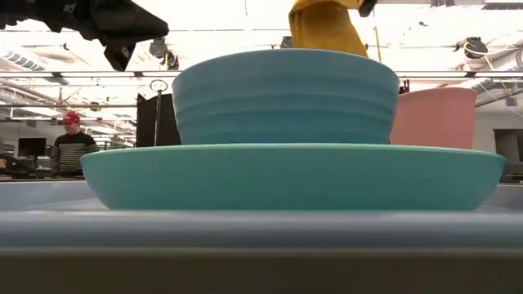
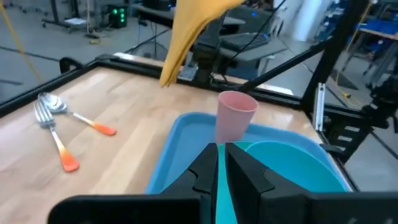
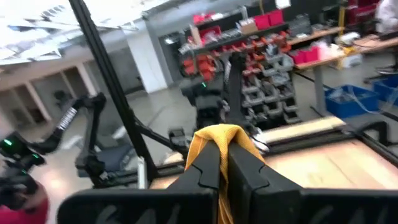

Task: Set up tray
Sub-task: Put the yellow table napkin on the blue tray to the left of the light blue plate

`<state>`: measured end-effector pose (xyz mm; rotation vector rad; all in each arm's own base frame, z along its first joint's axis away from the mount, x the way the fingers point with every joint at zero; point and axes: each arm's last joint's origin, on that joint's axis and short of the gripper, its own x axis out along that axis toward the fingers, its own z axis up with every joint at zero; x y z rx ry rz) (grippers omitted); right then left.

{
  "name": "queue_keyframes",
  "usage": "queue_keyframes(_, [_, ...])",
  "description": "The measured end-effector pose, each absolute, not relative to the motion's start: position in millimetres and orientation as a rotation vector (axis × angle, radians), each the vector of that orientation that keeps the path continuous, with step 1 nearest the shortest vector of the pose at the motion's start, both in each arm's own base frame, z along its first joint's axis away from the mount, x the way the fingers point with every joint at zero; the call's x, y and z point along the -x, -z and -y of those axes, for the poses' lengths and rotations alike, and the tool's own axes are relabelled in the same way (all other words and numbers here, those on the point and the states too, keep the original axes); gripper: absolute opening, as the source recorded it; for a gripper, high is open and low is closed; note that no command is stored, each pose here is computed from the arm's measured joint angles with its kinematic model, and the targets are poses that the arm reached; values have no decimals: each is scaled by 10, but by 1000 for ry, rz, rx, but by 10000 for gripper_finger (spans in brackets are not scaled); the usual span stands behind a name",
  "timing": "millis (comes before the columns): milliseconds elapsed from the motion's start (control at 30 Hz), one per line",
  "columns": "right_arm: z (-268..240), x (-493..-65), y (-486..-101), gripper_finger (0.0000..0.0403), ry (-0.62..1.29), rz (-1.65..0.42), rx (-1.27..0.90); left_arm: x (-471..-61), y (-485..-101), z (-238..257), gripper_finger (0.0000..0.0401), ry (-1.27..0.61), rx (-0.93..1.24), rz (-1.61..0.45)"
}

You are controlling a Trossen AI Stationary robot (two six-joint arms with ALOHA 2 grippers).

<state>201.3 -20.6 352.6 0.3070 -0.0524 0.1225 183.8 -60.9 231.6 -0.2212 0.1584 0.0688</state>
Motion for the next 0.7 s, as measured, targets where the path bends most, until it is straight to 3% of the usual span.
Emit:
queue_keyframes(433, [441,-2378,-3475,0,-277,167,-407,-2009,-2142,558,33,-191,170,-207])
queue_keyframes(700, [590,-2527,-3325,0,-287,98,-509,-2075,-2024,483,33,-229,146,-277])
